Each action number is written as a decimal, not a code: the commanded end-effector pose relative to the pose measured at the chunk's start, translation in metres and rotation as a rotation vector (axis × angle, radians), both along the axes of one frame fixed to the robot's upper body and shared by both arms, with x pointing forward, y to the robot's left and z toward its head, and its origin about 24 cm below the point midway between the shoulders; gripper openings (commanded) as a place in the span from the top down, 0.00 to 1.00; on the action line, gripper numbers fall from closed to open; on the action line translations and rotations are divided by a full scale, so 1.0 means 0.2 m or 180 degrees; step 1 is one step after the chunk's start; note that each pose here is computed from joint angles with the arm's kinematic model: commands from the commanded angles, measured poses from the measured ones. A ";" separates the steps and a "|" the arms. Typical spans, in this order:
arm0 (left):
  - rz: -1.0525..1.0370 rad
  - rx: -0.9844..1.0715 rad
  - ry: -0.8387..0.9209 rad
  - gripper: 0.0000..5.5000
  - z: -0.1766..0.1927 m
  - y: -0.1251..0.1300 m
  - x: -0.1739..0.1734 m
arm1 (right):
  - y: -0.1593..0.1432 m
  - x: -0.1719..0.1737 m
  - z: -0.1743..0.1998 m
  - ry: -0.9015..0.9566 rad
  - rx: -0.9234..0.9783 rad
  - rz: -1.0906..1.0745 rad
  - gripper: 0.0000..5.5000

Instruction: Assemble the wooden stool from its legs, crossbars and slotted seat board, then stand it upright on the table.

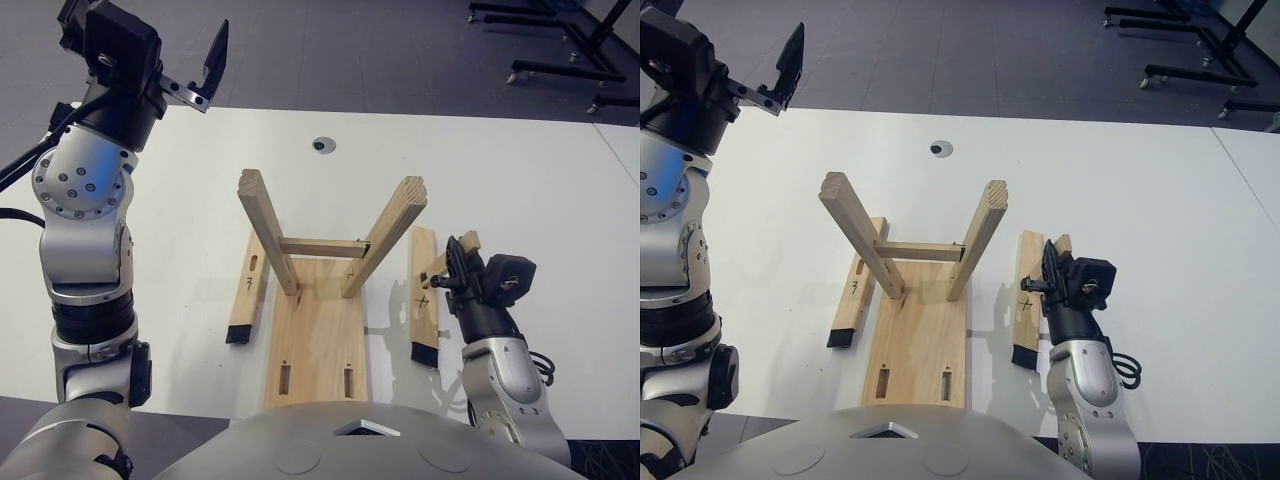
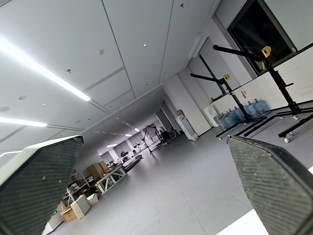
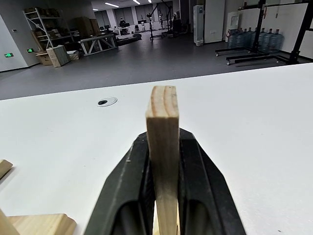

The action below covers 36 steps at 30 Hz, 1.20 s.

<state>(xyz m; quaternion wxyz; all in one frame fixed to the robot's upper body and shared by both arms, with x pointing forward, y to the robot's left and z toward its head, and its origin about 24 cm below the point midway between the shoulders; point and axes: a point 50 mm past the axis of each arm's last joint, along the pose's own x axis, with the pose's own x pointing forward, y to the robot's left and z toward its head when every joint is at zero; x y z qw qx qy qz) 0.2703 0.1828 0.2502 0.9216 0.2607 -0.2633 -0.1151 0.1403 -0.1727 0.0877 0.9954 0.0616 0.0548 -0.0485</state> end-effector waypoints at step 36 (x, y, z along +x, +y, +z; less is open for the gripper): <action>0.0058 -0.0031 -0.0400 0.02 0.05 0.00 0.07 | -0.16 0.24 -0.11 -0.0146 -0.0160 0.0605 0.93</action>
